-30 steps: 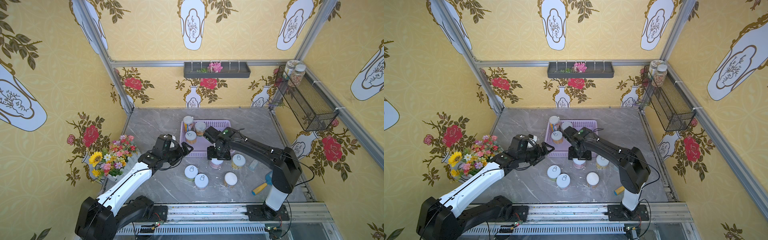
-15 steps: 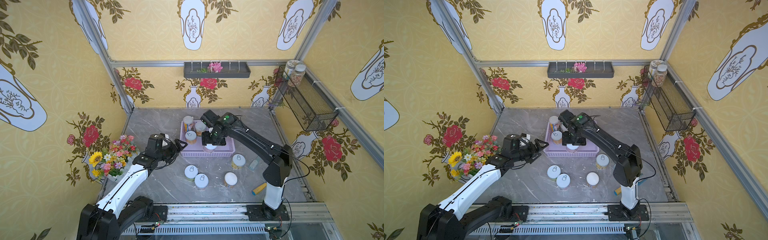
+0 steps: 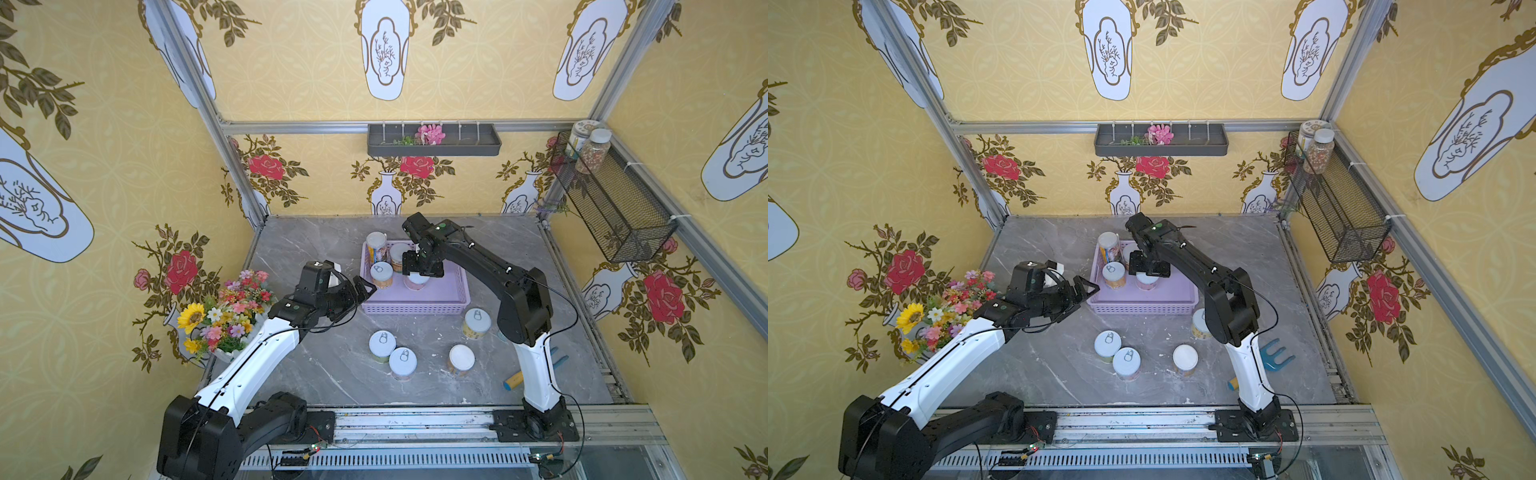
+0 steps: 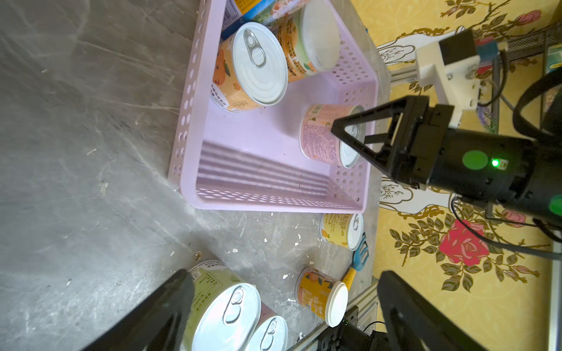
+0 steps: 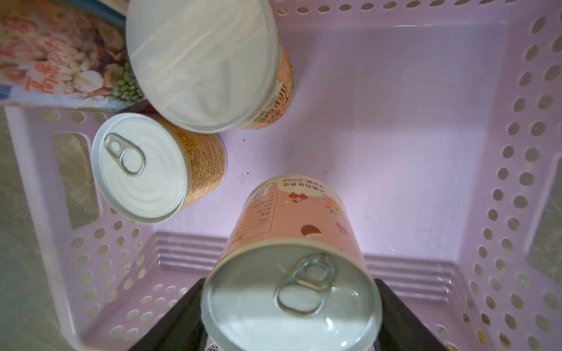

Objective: Put the canned food in the basket
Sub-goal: Place the canned food in the basket, then pick up the canned food from the center of the board, then place the canned food in the basket, then pick up the canned food from the center of the board.

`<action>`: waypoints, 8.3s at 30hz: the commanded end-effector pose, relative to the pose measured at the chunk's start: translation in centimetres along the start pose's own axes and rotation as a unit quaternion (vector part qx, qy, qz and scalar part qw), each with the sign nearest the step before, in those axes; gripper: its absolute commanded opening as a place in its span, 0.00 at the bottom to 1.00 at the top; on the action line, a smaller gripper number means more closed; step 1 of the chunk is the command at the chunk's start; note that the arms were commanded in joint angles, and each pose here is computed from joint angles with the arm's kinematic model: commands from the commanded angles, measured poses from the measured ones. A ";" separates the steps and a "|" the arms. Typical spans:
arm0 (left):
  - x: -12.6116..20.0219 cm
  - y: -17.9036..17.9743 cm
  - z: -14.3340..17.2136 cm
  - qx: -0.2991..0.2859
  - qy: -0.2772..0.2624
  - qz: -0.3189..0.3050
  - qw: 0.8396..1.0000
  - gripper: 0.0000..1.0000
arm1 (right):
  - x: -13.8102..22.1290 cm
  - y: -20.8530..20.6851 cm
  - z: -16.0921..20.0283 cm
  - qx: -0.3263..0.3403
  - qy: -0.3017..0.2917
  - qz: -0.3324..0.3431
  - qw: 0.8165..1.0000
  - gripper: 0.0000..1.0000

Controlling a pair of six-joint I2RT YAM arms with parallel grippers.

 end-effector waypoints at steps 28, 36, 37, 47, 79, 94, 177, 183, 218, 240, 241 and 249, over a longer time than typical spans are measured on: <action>-1.1 -1.5 0.8 -0.073 -0.028 -0.035 0.996 1.00 | -4.3 3.4 -4.4 -0.016 -0.068 -0.094 0.993 0.71; -1.2 -1.3 0.9 -0.071 -0.028 -0.040 0.996 1.00 | -5.7 3.1 -4.2 -0.018 -0.059 -0.083 0.995 0.74; -1.2 -1.2 0.9 -0.071 -0.028 -0.040 0.996 1.00 | -5.9 3.0 -4.2 -0.018 -0.058 -0.079 0.995 0.76; -1.3 -1.2 0.8 -0.069 -0.028 -0.042 0.996 1.00 | -5.7 3.1 -4.4 -0.020 -0.062 -0.085 0.994 0.93; -2.4 -4.3 7.7 -0.147 0.048 -0.064 0.986 1.00 | 12.0 -4.7 17.3 0.000 0.003 0.089 0.996 0.97; -3.9 -3.9 16.6 -0.151 0.135 -0.027 0.979 1.00 | 9.0 -4.1 25.0 -0.070 0.091 0.039 0.993 0.97; -1.4 -2.4 6.9 0.027 0.045 0.053 0.997 1.00 | 11.9 -5.0 6.8 -0.004 -0.021 0.041 0.999 0.66; -1.6 -1.9 6.0 0.050 0.042 0.067 0.996 1.00 | 7.5 -5.5 2.5 -0.012 -0.042 0.026 0.999 0.66; -1.7 -1.4 5.3 0.046 0.044 0.044 0.997 1.00 | -3.9 -4.7 -8.1 -0.005 -0.081 -0.035 0.996 0.65; -1.7 -0.8 5.2 0.041 0.036 0.022 0.998 1.00 | -4.9 -5.0 -8.4 -0.014 -0.080 -0.038 0.996 0.81; -1.6 -0.8 5.1 0.037 0.030 0.013 0.999 1.00 | -4.6 -5.0 -8.4 -0.014 -0.083 -0.038 0.996 0.81; -0.4 -1.5 3.7 -0.027 -0.006 -0.088 0.996 1.00 | 0.0 -4.8 -7.7 0.010 -0.115 -0.058 0.992 0.96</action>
Point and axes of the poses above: each gripper's point midway between its finger pads, its own x axis back along the fingers, its own y axis along the line the jaws close on, z = x × y, the point moved 7 cm from there along x, back along the fingers, and after that the axes turned 11 degrees about x, right-handed, at the moved point
